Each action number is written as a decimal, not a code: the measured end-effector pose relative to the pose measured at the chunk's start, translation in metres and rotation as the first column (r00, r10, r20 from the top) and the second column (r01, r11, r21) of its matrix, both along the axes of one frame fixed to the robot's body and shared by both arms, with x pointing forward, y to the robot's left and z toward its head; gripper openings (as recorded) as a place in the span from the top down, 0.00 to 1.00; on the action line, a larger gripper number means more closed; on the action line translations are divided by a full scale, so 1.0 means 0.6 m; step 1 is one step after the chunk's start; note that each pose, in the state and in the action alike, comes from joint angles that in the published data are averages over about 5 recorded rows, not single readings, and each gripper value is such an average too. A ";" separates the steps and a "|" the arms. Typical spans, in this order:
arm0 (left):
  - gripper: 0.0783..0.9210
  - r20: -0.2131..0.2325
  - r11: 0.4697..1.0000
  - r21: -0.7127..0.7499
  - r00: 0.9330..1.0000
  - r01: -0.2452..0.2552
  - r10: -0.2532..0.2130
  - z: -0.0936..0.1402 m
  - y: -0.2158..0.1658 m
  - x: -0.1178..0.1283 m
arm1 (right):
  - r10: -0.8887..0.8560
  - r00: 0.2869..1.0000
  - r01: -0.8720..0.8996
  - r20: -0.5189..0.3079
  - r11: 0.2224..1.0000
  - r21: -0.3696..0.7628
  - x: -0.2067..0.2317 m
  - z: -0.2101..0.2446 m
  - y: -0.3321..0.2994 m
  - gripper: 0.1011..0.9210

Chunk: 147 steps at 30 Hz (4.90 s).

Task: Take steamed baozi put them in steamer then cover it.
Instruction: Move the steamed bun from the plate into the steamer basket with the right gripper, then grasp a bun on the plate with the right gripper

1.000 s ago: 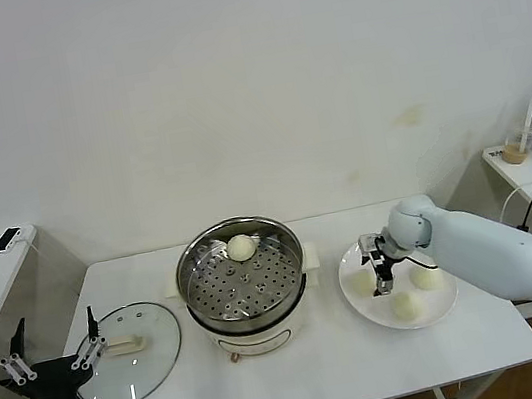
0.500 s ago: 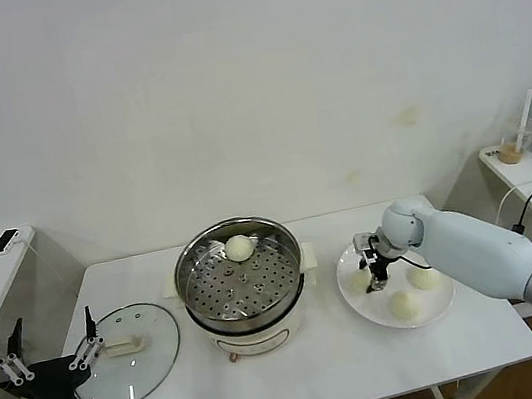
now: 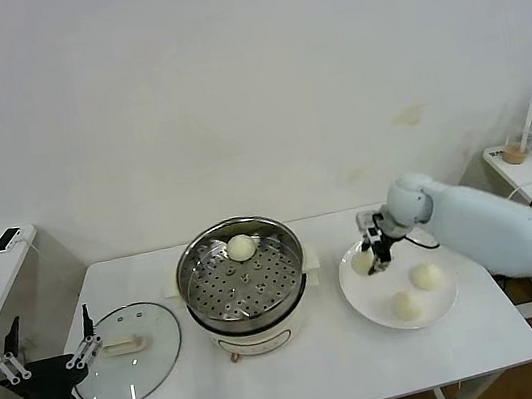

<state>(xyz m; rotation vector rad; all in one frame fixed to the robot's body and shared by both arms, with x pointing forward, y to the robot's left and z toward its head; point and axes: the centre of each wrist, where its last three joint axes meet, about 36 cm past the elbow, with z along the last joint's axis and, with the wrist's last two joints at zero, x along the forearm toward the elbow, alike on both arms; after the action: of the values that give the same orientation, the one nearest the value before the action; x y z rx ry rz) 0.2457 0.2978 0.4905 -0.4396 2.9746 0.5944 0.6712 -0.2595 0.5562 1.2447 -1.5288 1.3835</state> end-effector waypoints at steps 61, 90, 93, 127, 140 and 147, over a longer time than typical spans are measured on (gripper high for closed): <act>0.12 0.023 0.999 0.034 0.999 -0.031 0.030 0.008 0.024 -0.006 | 0.092 0.994 -0.080 -0.058 0.978 0.192 -0.028 0.020 0.547 0.30; 0.12 0.013 0.999 0.035 1.000 -0.006 0.005 0.011 0.026 -0.002 | 0.183 0.983 -0.185 0.033 0.981 0.055 -0.052 0.255 0.250 0.12; 0.12 0.008 0.999 0.035 1.000 0.001 -0.001 0.009 0.023 -0.001 | 0.167 0.985 -0.168 0.037 0.985 0.030 -0.070 0.249 0.180 0.12; 0.12 -0.028 0.999 0.051 0.999 0.018 -0.017 -0.014 0.002 0.002 | 0.004 0.998 -0.007 -0.065 0.999 -0.049 -0.209 -0.043 -0.161 0.12; 0.12 -0.029 0.998 0.056 1.000 0.009 -0.008 -0.017 0.006 0.005 | 0.007 0.996 -0.011 -0.087 0.999 -0.049 -0.184 -0.109 -0.139 0.12; 0.12 -0.030 0.998 0.055 1.000 0.008 -0.007 -0.019 0.007 0.006 | 0.003 0.995 -0.008 -0.099 0.999 -0.049 -0.172 -0.136 -0.128 0.12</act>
<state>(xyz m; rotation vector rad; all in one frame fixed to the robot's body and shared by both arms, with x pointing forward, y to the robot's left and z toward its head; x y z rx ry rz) 0.2495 0.3018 0.4791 -0.4187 2.9782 0.6865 0.5682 -0.3362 0.4749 1.2694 -1.4161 1.3352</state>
